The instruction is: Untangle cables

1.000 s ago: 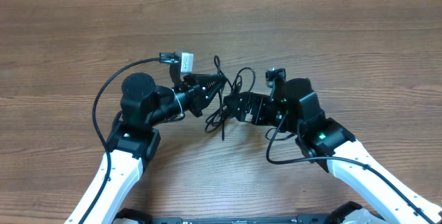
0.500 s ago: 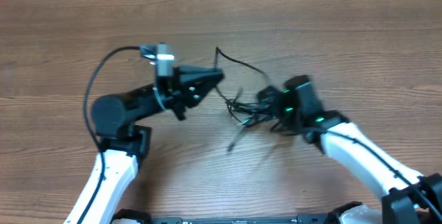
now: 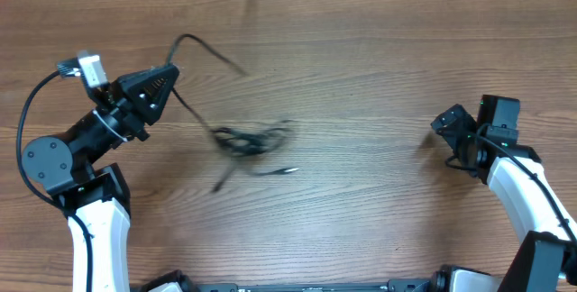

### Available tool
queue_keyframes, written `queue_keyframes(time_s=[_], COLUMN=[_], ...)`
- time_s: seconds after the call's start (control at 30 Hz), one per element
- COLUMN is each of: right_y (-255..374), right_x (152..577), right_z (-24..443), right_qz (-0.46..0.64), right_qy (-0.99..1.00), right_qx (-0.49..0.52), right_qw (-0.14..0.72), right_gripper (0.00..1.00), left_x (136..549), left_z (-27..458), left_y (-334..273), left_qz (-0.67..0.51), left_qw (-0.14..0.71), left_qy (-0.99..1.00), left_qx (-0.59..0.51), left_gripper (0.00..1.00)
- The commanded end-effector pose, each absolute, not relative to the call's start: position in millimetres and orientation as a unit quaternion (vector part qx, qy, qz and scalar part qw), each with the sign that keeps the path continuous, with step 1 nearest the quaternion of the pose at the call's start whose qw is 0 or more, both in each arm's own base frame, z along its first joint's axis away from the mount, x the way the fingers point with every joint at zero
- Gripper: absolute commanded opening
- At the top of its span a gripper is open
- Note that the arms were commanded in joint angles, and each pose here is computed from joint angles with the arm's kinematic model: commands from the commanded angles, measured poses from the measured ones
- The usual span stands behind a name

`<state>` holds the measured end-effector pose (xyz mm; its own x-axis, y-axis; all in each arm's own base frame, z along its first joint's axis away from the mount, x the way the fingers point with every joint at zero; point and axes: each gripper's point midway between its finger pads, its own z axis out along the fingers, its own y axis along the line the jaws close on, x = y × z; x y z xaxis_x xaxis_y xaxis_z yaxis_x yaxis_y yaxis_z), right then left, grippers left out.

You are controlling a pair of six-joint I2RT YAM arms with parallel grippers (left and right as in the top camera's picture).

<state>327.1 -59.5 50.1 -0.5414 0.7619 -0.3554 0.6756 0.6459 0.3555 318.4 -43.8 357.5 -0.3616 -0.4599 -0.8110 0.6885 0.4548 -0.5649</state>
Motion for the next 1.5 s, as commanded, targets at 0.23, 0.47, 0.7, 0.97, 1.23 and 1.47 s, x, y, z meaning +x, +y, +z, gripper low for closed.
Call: queue_keyframes(time_s=[0.23,0.47,0.7,0.97,1.23,1.47], right_y=[122,194,254,300,293,256], right_x=[323,326,317,304,340,367], right_z=[118,122,117,110,135,114], right_qz=[0.401,0.339,0.313,0.369,0.402,0.304], right_qy=[0.88,0.864,0.846,0.842,0.842,0.854], right_qx=[-0.019,-0.181,-0.244,-0.212,0.013,0.091], right_qw=[0.253,0.325,0.355,0.332,0.359,0.413], right_gripper=[1.0,1.0,1.0,1.0,1.0,1.0], left_x=[324,317,306,295,290,265], left_z=[387,394,428,460,472,509], left_y=[-87,-109,-114,-129,-144,-158], left_qz=[-0.566,-0.601,-0.627,-0.646,-0.665,-0.689], left_qw=[0.561,0.534,0.538,0.544,0.546,0.559], left_qy=[0.602,0.592,0.558,0.529,0.503,0.447], left_qx=[0.058,0.059,0.069,0.089,0.084,0.115], left_gripper=[0.04,0.04,0.04,0.04,0.04,0.04])
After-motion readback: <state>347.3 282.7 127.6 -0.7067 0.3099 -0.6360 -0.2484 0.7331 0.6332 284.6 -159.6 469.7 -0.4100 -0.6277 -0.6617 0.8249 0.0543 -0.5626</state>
